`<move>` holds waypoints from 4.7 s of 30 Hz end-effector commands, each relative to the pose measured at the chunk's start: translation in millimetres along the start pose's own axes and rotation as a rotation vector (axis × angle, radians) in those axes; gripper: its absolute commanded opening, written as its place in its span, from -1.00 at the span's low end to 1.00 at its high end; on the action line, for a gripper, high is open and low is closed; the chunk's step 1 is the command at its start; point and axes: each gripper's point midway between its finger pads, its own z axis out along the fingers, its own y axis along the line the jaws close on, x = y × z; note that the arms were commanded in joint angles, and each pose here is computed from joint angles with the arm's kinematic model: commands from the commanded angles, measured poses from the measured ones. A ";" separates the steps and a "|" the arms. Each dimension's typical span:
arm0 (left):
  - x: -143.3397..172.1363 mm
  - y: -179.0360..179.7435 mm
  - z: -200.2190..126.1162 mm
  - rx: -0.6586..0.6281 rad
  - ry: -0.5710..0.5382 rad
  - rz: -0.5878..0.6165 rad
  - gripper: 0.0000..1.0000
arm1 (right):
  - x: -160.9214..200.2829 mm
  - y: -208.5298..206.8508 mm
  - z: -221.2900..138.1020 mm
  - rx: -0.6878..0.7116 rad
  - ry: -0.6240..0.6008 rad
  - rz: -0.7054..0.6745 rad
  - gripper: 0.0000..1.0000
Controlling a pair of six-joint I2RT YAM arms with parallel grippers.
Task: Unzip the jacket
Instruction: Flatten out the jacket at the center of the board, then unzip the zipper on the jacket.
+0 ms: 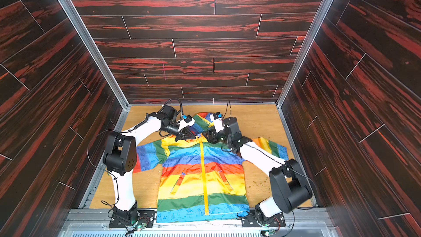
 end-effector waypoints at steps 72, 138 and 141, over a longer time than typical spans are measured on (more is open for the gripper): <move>-42.0 -29.9 -15.8 0.065 -0.096 0.058 -1.00 | 7.3 29.1 24.5 0.139 -0.292 -0.632 -0.57; -78.0 19.7 -23.6 -0.069 -0.145 -0.263 -1.00 | 48.2 17.9 13.2 0.170 -0.181 -0.901 -1.00; -85.3 46.9 -34.2 -0.188 -0.156 -0.359 -1.00 | 67.1 17.3 13.4 0.158 -0.123 -0.950 -1.00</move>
